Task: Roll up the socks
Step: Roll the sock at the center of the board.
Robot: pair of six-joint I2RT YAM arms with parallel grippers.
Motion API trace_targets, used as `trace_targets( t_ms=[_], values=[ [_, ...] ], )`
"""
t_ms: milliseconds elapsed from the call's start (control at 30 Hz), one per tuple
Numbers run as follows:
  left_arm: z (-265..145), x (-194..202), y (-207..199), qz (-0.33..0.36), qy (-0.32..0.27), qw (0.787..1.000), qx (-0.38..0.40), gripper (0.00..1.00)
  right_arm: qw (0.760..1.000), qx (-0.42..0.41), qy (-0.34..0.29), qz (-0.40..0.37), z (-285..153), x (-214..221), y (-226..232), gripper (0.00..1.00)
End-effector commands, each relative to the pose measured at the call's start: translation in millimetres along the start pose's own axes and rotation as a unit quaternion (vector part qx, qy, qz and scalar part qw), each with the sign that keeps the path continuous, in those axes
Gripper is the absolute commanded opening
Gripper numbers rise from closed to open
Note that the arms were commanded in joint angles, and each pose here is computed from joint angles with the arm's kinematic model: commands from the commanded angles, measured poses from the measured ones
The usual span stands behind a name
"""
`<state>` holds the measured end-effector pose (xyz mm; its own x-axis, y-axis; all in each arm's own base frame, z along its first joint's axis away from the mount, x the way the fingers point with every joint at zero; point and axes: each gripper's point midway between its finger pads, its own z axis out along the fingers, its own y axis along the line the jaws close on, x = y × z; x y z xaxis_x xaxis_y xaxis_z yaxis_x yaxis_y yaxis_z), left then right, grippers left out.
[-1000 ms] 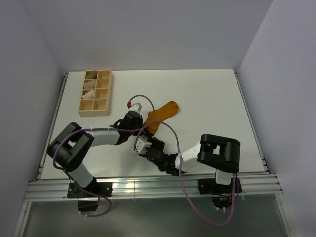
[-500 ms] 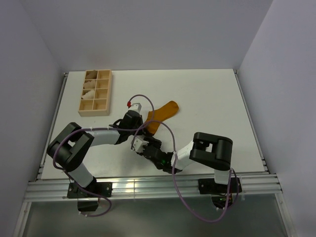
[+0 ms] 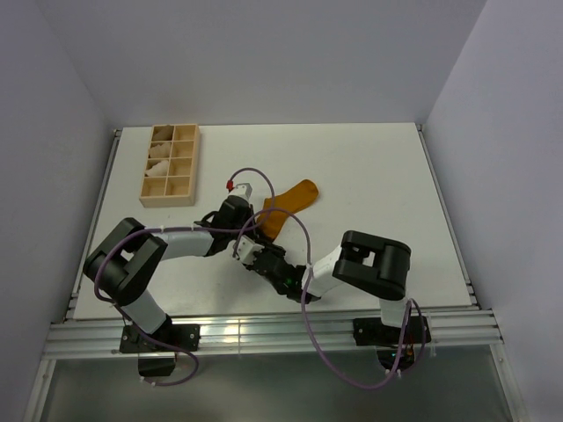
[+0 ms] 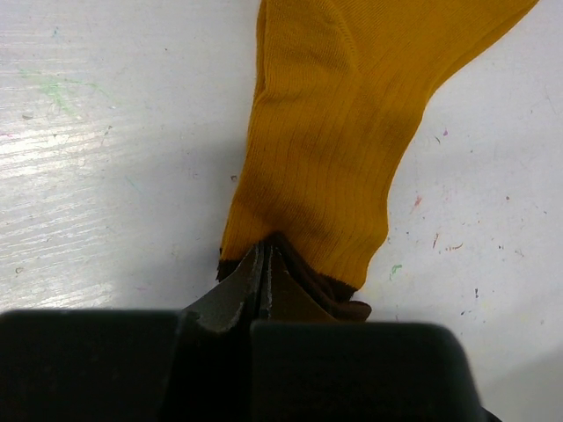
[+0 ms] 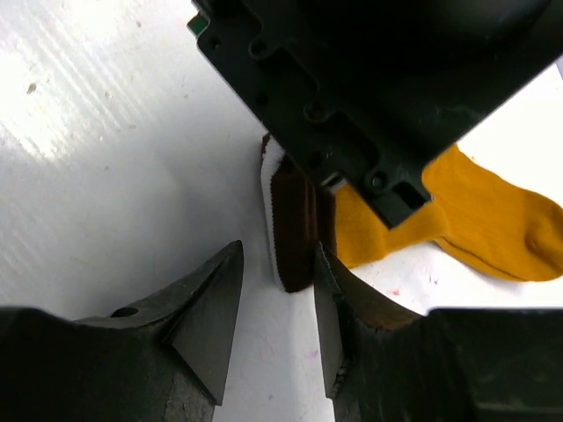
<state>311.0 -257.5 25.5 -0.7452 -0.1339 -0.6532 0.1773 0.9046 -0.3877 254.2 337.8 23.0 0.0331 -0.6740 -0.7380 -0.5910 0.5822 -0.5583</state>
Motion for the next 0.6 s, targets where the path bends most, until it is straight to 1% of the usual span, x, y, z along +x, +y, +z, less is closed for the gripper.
trace_targets(
  t_ms=[0,200,300,400,500,567],
  values=[
    [0,34,14,0.015,0.068,0.997,-0.017,0.0,1.0,-0.018,0.015,0.006,8,10,10,0.45],
    [-2,35,11,0.012,0.071,0.997,-0.009,0.0,0.999,-0.022,0.028,0.009,12,17,10,0.36],
    [-3,34,11,0.008,0.07,0.997,-0.006,0.0,0.999,-0.028,0.035,0.015,13,20,11,0.3],
    [-4,34,9,0.005,0.072,0.997,0.002,0.0,0.998,-0.036,0.041,0.021,13,23,11,0.22],
    [-4,33,8,0.002,0.072,0.997,0.006,0.0,0.998,-0.042,0.045,0.029,14,24,11,0.19],
    [-5,32,9,0.0,0.071,0.997,0.005,0.0,0.997,-0.05,0.048,0.032,14,24,14,0.13]
  ],
)
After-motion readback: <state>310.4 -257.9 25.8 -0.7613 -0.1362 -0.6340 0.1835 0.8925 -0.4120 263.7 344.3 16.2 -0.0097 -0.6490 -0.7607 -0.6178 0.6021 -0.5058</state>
